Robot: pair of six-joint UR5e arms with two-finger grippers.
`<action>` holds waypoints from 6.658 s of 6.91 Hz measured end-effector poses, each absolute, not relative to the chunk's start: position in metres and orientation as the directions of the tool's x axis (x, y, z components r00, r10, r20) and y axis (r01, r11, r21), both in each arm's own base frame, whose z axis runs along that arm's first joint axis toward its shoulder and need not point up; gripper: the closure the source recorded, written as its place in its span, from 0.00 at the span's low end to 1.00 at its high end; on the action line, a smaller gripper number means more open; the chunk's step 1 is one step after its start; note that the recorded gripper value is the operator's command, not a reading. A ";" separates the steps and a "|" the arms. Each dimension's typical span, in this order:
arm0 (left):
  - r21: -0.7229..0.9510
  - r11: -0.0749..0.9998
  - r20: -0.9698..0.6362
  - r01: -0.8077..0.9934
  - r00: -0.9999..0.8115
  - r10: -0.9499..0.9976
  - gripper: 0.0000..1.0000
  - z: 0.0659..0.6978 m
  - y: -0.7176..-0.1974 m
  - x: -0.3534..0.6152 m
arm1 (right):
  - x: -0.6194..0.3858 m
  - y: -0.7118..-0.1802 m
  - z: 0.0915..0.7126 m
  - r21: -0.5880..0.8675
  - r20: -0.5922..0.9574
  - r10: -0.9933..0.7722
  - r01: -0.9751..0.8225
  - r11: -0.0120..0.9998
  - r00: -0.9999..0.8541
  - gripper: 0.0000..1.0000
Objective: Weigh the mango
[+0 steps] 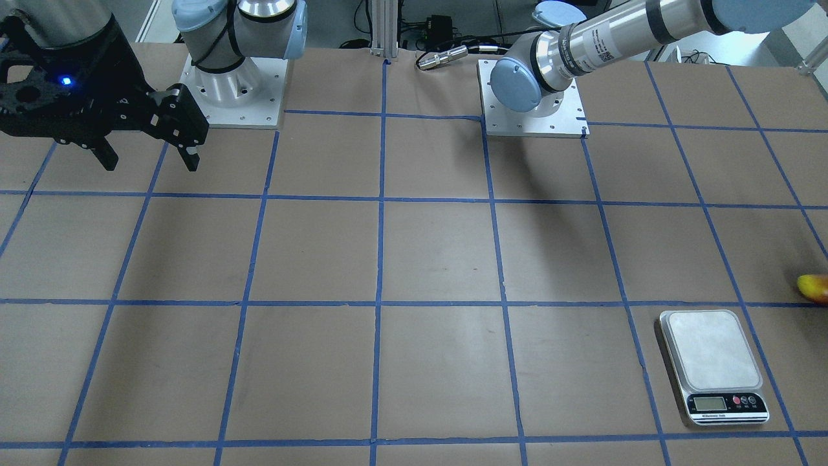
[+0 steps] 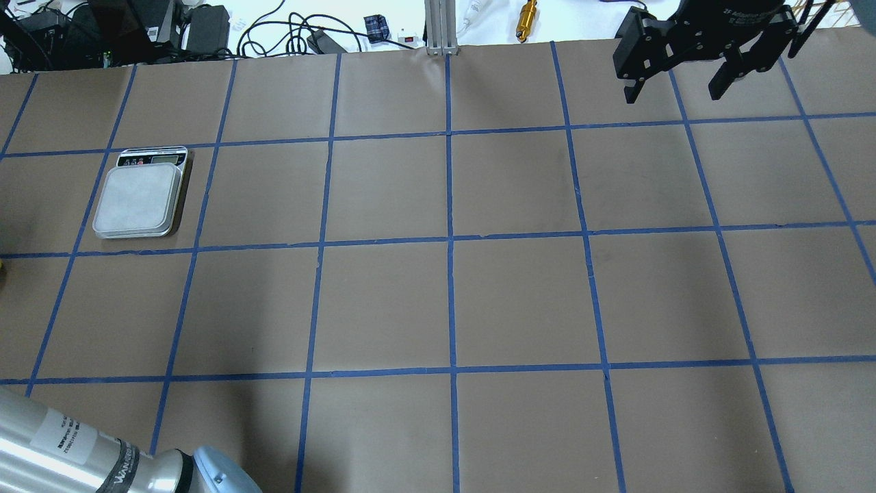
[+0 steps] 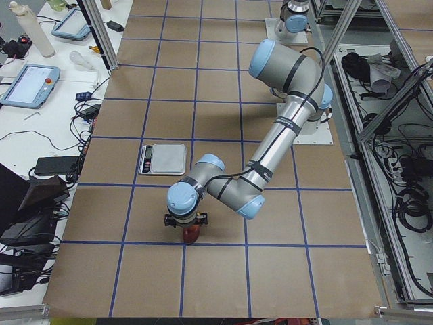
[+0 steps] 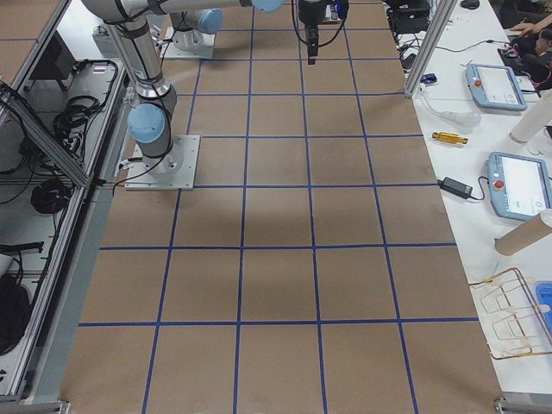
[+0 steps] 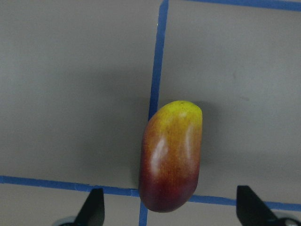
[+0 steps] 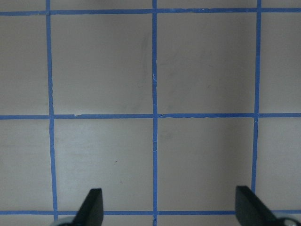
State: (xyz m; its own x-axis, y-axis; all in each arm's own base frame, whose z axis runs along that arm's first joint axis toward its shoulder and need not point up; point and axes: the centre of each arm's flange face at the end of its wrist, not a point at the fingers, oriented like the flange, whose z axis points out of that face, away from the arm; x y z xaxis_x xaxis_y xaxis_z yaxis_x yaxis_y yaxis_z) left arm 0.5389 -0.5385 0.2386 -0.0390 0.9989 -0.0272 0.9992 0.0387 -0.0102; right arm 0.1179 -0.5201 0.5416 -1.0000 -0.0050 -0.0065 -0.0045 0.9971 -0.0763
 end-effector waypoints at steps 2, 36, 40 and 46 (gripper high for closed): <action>-0.034 0.011 -0.002 0.999 -0.011 1.000 0.00 0.204 -0.537 0.541 | 0.118 -0.520 0.542 -0.077 -0.007 -0.005 -0.004 0.997 -1.000 0.00; 0.010 0.273 0.011 0.962 -0.273 0.962 0.00 0.433 -0.544 0.200 | 0.118 -0.520 0.542 -0.077 -0.007 -0.005 -0.004 0.997 -1.000 0.00; 0.002 0.640 0.035 0.769 -0.639 0.768 0.00 0.517 -0.473 0.146 | 0.118 -0.520 0.542 -0.076 -0.007 -0.005 -0.004 0.997 -1.000 0.00; -0.021 0.955 0.047 0.297 -0.953 0.298 0.00 0.533 -0.485 -0.053 | 0.118 -0.520 0.541 -0.076 -0.007 -0.005 -0.004 0.997 -1.000 0.00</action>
State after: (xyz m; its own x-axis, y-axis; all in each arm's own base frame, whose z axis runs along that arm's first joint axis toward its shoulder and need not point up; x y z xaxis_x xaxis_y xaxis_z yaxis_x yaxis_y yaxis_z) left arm -0.0529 -0.4851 0.5333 -0.9534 0.2981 0.0472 0.2974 0.9545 -0.0205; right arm 0.1176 -0.5203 0.5414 -1.0000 -0.0046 -0.0069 -0.0041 0.9971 -0.0760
